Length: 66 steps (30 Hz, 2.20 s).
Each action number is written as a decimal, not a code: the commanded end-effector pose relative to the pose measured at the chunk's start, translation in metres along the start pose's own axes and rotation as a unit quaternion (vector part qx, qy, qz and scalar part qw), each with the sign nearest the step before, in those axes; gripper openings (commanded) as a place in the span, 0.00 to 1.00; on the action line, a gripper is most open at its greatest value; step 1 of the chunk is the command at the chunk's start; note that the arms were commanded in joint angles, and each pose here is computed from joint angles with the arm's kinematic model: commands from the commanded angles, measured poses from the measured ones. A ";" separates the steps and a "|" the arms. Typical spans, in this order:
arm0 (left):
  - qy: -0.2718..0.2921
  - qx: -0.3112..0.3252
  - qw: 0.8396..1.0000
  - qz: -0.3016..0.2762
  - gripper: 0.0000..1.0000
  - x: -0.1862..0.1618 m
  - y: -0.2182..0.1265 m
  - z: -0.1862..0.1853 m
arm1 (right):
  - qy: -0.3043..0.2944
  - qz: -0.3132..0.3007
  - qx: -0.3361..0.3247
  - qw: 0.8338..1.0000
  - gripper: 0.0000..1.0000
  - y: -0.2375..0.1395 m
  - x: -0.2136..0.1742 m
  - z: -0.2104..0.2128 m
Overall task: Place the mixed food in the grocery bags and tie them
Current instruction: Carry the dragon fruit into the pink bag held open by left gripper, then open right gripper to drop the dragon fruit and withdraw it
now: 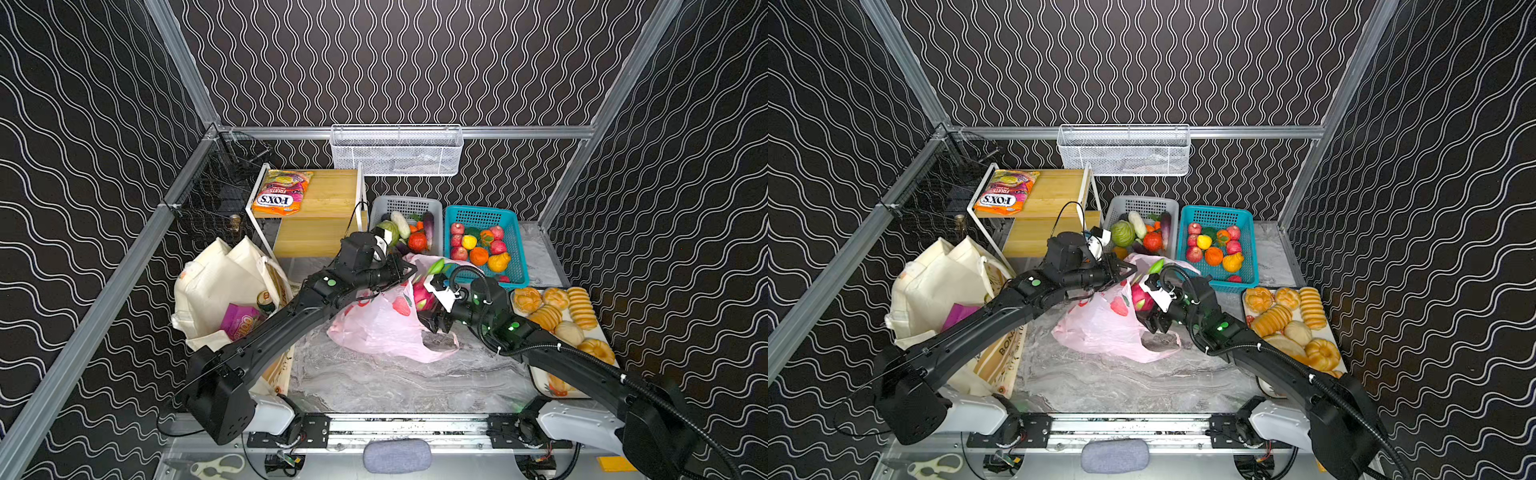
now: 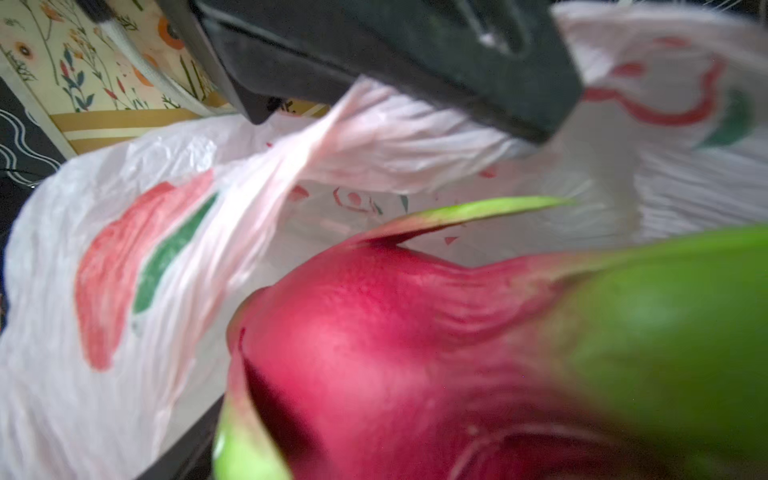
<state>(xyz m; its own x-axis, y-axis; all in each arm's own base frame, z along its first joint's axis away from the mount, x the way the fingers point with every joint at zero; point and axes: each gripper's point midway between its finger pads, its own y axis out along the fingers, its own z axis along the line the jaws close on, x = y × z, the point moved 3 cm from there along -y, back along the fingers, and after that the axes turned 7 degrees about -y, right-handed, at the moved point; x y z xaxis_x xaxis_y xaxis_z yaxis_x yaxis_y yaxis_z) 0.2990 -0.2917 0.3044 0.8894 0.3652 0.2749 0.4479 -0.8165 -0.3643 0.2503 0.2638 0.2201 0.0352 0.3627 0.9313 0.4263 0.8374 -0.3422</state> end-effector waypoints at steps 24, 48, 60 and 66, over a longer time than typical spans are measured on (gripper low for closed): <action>-0.047 -0.064 0.997 -0.027 0.00 0.016 -0.006 -0.001 | 0.008 0.043 0.000 0.999 1.00 -0.005 0.005 -0.008; -0.098 0.016 0.993 -0.067 0.00 0.024 -0.012 0.053 | 0.132 -0.151 -0.324 0.924 0.93 -0.166 0.081 -0.052; -0.098 0.010 0.992 -0.077 0.00 0.026 -0.018 0.052 | 0.539 -0.016 -0.208 0.816 0.59 -0.117 -0.109 -0.054; -0.099 0.008 0.992 -0.080 0.00 0.028 -0.018 0.051 | 0.607 -0.007 -0.033 0.794 0.47 -0.077 -0.120 -0.026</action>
<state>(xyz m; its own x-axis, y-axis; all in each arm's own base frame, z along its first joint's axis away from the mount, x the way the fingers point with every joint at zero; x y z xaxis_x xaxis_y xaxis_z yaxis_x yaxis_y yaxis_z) 0.3174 -0.2443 0.2667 0.8169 0.5585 0.1439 0.5677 -0.7348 -0.3712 0.2412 0.1168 0.1181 0.8098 -0.3738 0.4523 0.5812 0.6171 -0.5305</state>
